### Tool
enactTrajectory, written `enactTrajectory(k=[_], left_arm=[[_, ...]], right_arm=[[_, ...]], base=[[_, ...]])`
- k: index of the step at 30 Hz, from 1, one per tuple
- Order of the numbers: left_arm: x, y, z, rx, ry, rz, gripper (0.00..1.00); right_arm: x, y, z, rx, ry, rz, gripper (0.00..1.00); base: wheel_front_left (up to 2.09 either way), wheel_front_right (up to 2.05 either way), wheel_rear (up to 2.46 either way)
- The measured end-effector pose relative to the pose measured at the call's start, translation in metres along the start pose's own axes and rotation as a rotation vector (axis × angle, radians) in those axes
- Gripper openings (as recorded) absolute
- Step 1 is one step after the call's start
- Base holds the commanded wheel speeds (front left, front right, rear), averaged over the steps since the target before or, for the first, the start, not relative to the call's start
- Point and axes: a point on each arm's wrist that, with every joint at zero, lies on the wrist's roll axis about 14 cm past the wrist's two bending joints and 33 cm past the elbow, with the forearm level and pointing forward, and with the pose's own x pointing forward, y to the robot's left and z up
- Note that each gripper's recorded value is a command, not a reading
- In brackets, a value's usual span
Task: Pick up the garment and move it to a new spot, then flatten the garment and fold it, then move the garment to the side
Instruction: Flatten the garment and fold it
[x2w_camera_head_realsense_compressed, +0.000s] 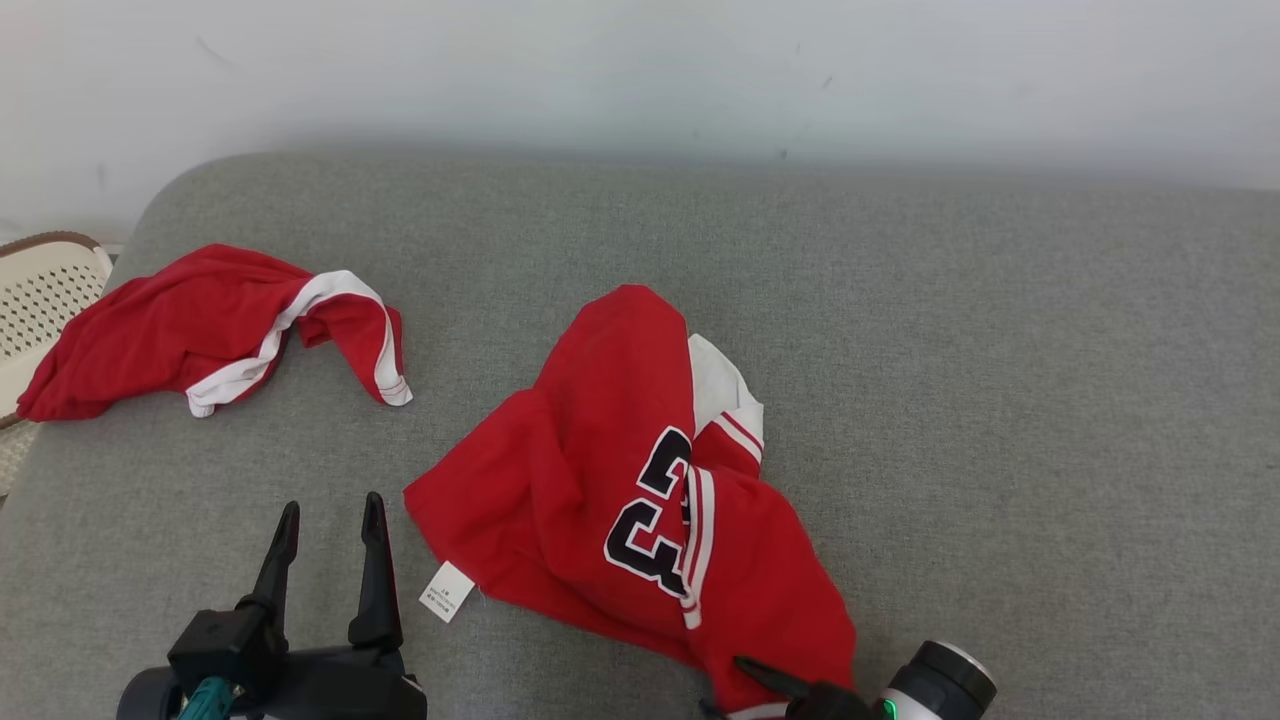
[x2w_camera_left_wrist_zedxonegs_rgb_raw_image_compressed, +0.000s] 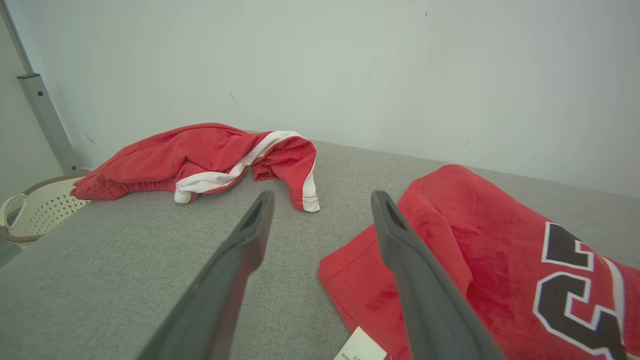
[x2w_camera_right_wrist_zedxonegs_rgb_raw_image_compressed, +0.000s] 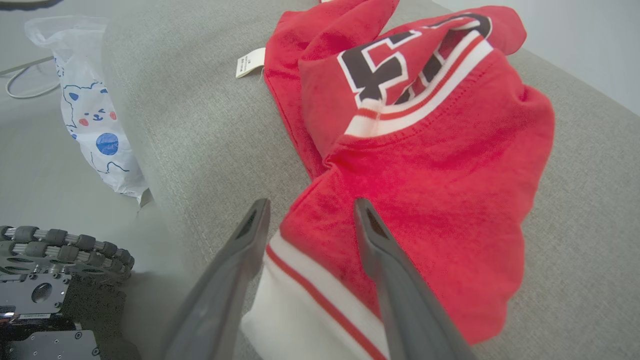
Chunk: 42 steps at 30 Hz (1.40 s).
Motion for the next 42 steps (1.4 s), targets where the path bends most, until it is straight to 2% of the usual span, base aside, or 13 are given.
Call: enactTrajectory(k=[1, 4, 10, 14, 18, 24, 31, 32, 33, 34, 37, 42], left_arm=[[0.001, 0.0, 0.0, -0.003, 0.001, -0.001, 1.0], [0.004, -0.002, -0.001, -0.006, 0.0, -0.003, 1.0], [0.006, 0.0, -0.001, -0.006, -0.001, 0.007, 1.0], [0.01, -0.002, -0.001, 0.002, -0.005, -0.002, 1.0], [0.014, -0.008, -0.002, 0.002, -0.003, -0.02, 1.0], [0.023, -0.026, -0.005, 0.006, 0.001, -0.082, 1.0], [0.029, -0.035, -0.01, 0.009, 0.011, -0.113, 1.0], [0.029, -0.036, -0.01, 0.01, 0.012, -0.117, 1.0], [0.03, -0.037, -0.011, 0.009, 0.014, -0.122, 1.0], [0.03, -0.038, -0.012, 0.009, 0.016, -0.124, 1.0], [0.031, -0.04, -0.012, 0.009, 0.017, -0.13, 1.0], [0.031, -0.041, -0.013, 0.017, 0.021, -0.139, 1.0]], right_arm=[[0.001, -0.002, -0.003, -0.002, 0.01, -0.004, 0.0], [0.003, -0.009, -0.005, 0.007, 0.021, -0.018, 0.0], [0.002, -0.029, 0.017, 0.081, -0.08, -0.084, 0.0], [-0.013, -0.07, 0.037, 0.149, -0.182, -0.22, 0.0], [-0.037, -0.12, 0.041, 0.202, -0.248, -0.4, 0.0], [-0.071, -0.178, 0.019, 0.3, -0.271, -0.623, 0.0], [-0.093, -0.204, -0.029, 0.5, -0.252, -0.776, 0.0], [-0.097, -0.206, -0.036, 0.549, -0.265, -0.801, 0.26], [-0.1, -0.208, -0.043, 0.589, -0.266, -0.819, 0.9], [-0.103, -0.209, -0.048, 0.604, -0.267, -0.835, 1.0], [-0.112, -0.211, -0.06, 0.652, -0.278, -0.879, 1.0], [-0.133, -0.217, -0.064, 0.647, -0.309, -0.942, 1.0]], base=[[0.0, 0.0, 0.0], [0.0, 0.0, 0.0], [0.0, 0.0, 0.0], [0.0, 0.0, 0.0], [0.0, 0.0, 0.0], [0.0, 0.0, 0.0], [0.0, 0.0, 0.0], [0.0, 0.0, 0.0], [0.0, 0.0, 0.0], [0.0, 0.0, 0.0], [0.0, 0.0, 0.0], [0.0, 0.0, 0.0]])
